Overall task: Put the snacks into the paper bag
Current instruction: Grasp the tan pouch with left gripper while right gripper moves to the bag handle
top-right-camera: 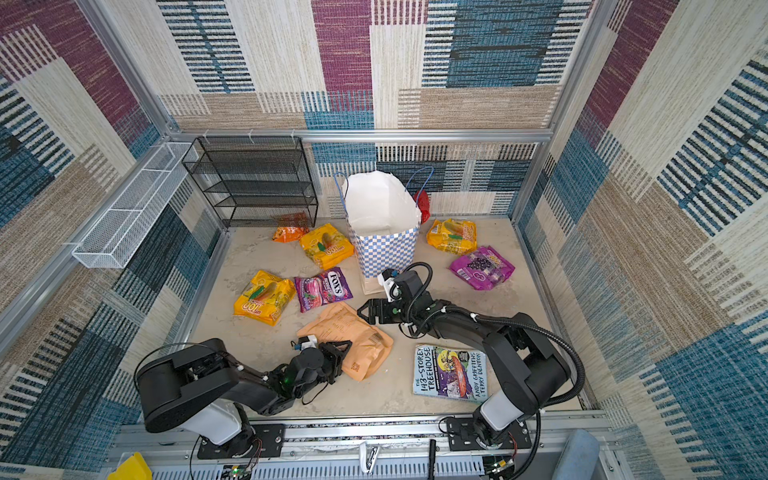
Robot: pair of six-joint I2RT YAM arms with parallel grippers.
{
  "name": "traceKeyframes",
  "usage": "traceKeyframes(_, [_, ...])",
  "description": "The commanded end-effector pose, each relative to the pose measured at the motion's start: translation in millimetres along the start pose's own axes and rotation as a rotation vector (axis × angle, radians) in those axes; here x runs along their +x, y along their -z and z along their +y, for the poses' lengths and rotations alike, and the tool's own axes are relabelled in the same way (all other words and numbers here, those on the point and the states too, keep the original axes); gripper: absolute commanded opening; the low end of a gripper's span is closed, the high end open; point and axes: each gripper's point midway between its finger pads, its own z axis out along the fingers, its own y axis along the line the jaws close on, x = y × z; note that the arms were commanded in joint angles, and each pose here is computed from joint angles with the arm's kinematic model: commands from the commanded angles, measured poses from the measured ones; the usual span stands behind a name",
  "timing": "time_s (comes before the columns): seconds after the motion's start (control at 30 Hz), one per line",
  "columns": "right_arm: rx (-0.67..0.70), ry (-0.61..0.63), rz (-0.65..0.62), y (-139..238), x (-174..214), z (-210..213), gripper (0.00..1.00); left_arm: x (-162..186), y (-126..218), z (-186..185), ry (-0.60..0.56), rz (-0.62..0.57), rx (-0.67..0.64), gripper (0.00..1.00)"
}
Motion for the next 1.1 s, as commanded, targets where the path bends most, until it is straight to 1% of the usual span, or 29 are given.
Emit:
traceKeyframes(0.0, [0.054,0.039,-0.037,11.8,-12.7,1.1,0.93,-14.7,7.7,12.0,-0.114,-0.069,-0.106,0.27])
traceKeyframes(0.03, [0.065,0.048,-0.049,15.7,-16.6,2.7,0.94,-16.5,10.8,10.3,-0.140,-0.076,-0.126,0.26])
traceKeyframes(0.13, [0.118,0.088,-0.102,32.9,-33.0,6.7,0.95,-22.0,26.2,-13.8,-0.228,-0.113,-0.142,0.24])
traceKeyframes(0.23, [0.178,0.150,-0.180,58.9,-56.7,16.4,0.97,-31.8,50.3,-42.1,-0.330,-0.171,-0.159,0.24])
traceKeyframes(0.3, [0.228,0.194,-0.249,82.9,-77.2,25.0,1.00,-37.4,68.1,-63.0,-0.390,-0.198,-0.148,0.23])
traceKeyframes(0.5, [0.314,0.280,-0.445,149.6,-140.2,51.7,1.00,-49.8,107.2,-101.9,-0.521,-0.236,-0.133,0.20])
traceKeyframes(0.6, [0.362,0.271,-0.535,178.7,-174.8,49.1,1.00,-54.2,124.0,-120.7,-0.583,-0.252,-0.109,0.18])
traceKeyframes(0.73, [0.415,0.200,-0.632,210.9,-223.3,26.1,1.00,-59.9,144.3,-143.4,-0.676,-0.270,-0.108,0.17])
traceKeyframes(0.8, [0.437,0.185,-0.672,220.1,-245.8,17.3,1.00,-59.5,151.7,-155.4,-0.735,-0.269,-0.100,0.16])
traceKeyframes(0.87, [0.463,0.181,-0.683,221.4,-269.0,6.7,1.00,-58.7,159.8,-166.4,-0.790,-0.265,-0.102,0.12])
traceKeyframes(1.0, [0.530,0.146,-0.655,213.3,-307.7,-20.1,0.99,-60.3,176.0,-181.8,-0.871,-0.267,-0.121,0.12])
traceKeyframes(1.07, [0.505,0.152,-0.660,209.1,-323.4,-22.8,0.99,-60.6,184.2,-188.1,-0.903,-0.265,-0.119,0.12])
